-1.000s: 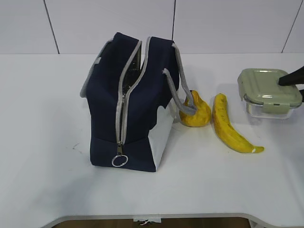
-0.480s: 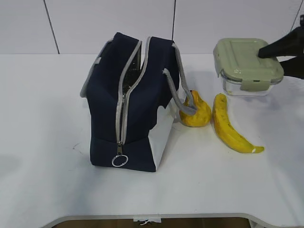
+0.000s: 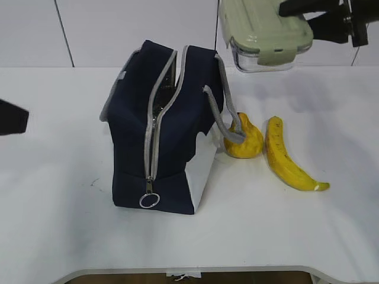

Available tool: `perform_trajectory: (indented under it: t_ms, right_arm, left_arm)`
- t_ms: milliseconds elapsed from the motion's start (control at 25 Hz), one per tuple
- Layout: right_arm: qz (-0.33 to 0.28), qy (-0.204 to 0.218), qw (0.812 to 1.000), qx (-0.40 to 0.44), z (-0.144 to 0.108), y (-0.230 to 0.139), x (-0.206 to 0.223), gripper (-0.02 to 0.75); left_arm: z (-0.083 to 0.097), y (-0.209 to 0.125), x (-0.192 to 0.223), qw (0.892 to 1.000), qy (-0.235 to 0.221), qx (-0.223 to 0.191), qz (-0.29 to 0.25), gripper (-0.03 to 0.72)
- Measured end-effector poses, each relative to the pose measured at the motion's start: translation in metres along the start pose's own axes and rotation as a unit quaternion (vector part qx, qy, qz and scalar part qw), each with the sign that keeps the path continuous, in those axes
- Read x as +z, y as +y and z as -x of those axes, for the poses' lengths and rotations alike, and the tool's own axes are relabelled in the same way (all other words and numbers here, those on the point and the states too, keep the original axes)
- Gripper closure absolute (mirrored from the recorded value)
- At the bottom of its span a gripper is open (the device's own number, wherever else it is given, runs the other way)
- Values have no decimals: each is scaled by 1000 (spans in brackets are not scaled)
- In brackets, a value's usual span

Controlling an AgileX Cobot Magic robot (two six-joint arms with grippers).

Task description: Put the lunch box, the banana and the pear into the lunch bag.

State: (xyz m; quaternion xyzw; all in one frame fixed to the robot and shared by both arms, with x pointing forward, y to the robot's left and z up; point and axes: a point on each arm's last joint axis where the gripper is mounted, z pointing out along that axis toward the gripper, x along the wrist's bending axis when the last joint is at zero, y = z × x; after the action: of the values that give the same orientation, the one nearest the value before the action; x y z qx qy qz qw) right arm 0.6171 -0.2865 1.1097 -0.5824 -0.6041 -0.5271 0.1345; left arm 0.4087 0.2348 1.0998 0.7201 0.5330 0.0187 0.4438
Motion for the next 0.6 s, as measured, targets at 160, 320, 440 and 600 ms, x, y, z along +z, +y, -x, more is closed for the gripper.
perform_trajectory:
  t_ms: [160, 320, 440, 600]
  right_arm:
    - [-11, 18, 1000, 4, -22, 3, 9, 355]
    - [-29, 30, 999, 7, -34, 0, 19, 355]
    - [-36, 34, 999, 7, -40, -3, 27, 355]
    - [-26, 30, 999, 6, -44, -3, 35, 355]
  left_arm:
    - [-11, 34, 22, 1000, -15, 11, -6, 366]
    - [-23, 63, 42, 1000, -21, 8, -13, 288]
    - [-25, 79, 59, 999, -32, 7, -19, 244]
    - [-17, 89, 91, 997, -59, 21, -49, 235]
